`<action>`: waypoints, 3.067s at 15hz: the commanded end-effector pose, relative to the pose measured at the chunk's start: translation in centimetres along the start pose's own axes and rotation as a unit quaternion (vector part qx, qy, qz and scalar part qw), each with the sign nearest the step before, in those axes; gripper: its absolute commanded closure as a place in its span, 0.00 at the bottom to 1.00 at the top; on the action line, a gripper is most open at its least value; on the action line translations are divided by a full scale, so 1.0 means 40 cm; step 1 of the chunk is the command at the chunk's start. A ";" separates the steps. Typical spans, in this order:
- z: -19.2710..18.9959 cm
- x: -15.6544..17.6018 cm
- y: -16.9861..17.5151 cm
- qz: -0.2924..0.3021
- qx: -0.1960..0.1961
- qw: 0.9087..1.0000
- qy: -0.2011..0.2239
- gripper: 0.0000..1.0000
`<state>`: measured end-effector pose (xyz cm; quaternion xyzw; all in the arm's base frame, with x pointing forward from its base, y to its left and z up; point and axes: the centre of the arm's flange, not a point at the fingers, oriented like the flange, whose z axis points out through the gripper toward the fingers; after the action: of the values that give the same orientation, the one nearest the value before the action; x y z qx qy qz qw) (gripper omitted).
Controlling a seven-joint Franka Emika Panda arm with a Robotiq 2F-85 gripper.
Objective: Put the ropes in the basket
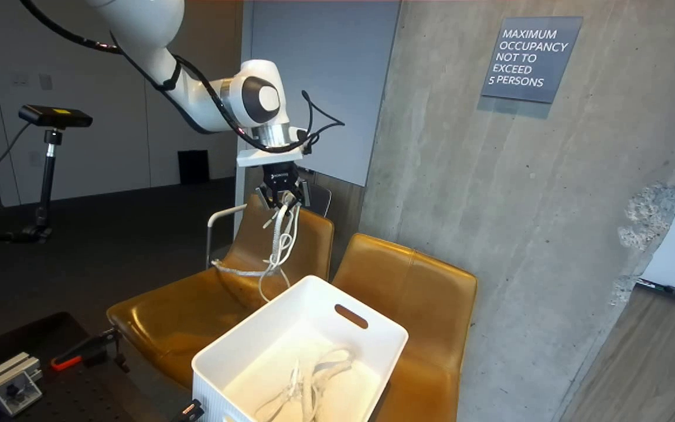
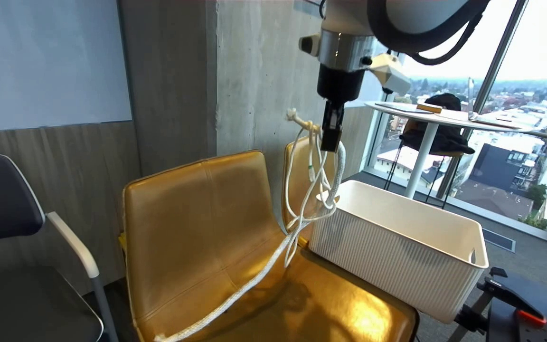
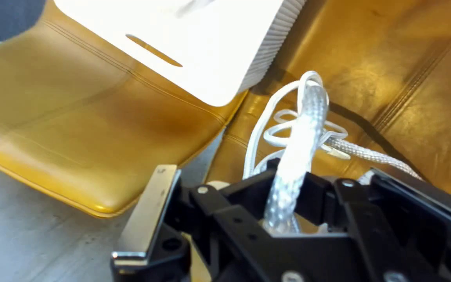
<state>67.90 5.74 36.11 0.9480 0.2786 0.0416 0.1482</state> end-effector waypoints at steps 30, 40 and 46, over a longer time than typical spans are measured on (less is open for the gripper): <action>-0.766 -0.586 0.778 0.171 -0.196 0.965 -0.045 1.00; -0.831 -0.467 0.526 0.160 -0.219 0.962 -0.034 1.00; -0.639 -0.411 0.366 0.159 -0.178 0.970 -0.043 1.00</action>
<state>60.23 -9.76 69.30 0.9358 0.1082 0.0744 0.3273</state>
